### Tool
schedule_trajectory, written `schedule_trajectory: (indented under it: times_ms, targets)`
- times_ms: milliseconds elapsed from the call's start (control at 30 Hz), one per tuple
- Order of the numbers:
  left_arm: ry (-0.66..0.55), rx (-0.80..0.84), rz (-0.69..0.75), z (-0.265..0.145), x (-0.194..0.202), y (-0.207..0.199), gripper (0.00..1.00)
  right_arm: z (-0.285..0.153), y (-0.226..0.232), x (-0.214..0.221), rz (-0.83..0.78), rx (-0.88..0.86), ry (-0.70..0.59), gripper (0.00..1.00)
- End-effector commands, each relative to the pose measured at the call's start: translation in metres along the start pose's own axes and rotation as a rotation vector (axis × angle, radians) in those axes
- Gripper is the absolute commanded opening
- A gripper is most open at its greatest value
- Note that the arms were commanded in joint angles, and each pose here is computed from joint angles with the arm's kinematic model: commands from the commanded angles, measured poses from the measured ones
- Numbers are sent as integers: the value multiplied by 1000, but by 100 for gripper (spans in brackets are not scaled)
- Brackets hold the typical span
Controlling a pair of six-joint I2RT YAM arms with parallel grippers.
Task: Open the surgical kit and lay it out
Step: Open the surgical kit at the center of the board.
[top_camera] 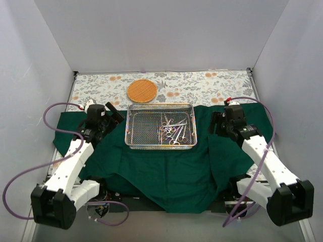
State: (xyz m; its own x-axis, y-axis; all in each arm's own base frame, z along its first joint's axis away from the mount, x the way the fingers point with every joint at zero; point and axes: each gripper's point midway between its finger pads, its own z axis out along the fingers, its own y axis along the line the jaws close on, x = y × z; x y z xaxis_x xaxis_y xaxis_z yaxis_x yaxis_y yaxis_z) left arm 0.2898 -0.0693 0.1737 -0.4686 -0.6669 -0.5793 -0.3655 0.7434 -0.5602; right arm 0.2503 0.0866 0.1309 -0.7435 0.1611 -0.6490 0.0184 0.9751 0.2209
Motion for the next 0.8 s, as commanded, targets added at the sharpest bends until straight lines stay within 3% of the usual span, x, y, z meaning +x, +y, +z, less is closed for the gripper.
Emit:
schedule_trajectory:
  times_ms: [0,367,767]
  targets:
    - [-76,-1,1,32,-26,-16,96,31,-4,-47,50,-1,-119,81]
    - [62,-209,-34,128,-16,38,96,109,-44,-29,224,-9,31,81]
    - [168,-391,-128,149,-2,112,96,111,-132,26,546,183,112,85]
